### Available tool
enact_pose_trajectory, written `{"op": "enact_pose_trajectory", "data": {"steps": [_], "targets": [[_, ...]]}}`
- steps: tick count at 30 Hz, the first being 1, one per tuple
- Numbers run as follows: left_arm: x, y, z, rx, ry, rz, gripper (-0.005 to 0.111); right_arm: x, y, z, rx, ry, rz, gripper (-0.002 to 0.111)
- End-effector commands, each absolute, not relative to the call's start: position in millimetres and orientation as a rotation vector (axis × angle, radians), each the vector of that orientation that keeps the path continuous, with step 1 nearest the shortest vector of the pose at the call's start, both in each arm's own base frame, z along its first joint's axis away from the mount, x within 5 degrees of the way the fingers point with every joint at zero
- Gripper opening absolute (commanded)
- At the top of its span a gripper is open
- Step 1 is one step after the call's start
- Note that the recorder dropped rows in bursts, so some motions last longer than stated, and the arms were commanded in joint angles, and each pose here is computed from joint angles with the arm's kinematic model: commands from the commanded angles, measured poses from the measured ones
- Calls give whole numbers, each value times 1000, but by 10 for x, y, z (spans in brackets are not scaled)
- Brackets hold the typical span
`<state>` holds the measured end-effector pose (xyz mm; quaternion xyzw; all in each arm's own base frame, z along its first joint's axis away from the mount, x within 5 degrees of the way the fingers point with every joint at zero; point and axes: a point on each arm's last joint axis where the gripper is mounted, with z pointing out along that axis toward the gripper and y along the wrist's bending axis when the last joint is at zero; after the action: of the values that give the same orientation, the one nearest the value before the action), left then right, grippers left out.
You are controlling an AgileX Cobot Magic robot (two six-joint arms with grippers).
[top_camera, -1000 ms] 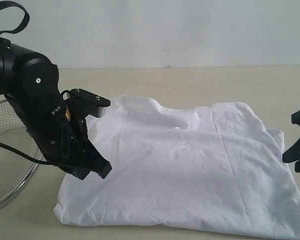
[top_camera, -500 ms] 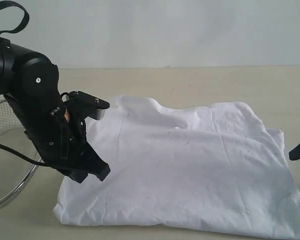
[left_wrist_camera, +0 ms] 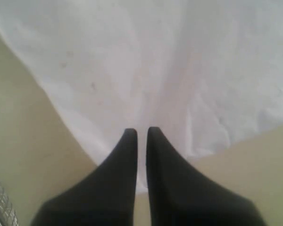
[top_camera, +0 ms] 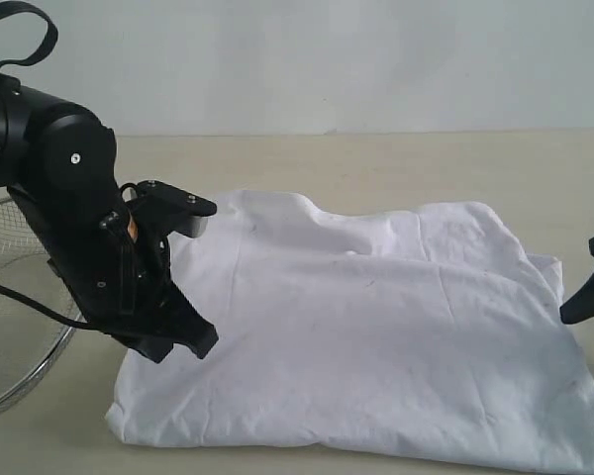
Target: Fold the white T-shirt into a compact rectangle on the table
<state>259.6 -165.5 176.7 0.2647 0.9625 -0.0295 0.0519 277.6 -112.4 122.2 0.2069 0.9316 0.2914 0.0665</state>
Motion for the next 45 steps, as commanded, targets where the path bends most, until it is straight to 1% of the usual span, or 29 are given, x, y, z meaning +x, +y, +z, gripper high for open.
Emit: {"op": "enact_pose_trajectory", "data": {"steps": [1, 17, 24, 34, 35, 37, 39, 41, 45], "targets": [[2580, -1684, 1805, 807, 2924, -105, 5, 2709, -1110, 1127, 636, 2817, 825, 51], [2580, -1688, 1805, 802, 2925, -112, 5, 2716, -1058, 1130, 609, 2810, 861, 51], [2578, -1702, 1807, 783, 2927, -136, 5, 2766, -811, 919, 502, 2917, 914, 51], [2595, -1713, 1810, 775, 2907, -147, 5, 2770, -797, 923, 504, 2915, 927, 51], [2595, -1713, 1810, 775, 2907, -147, 5, 2776, -794, 925, 510, 2907, 932, 50], [2595, -1713, 1810, 775, 2907, -147, 5, 2780, -785, 929, 501, 2901, 943, 44], [2595, -1713, 1810, 775, 2907, -147, 5, 2789, -755, 931, 483, 2905, 948, 33], [2593, -1716, 1810, 770, 2909, -153, 5, 2803, -708, 930, 456, 2913, 946, 25], [2589, -1720, 1810, 763, 2914, -162, 5, 2828, -628, 925, 405, 2927, 932, 24]]}}
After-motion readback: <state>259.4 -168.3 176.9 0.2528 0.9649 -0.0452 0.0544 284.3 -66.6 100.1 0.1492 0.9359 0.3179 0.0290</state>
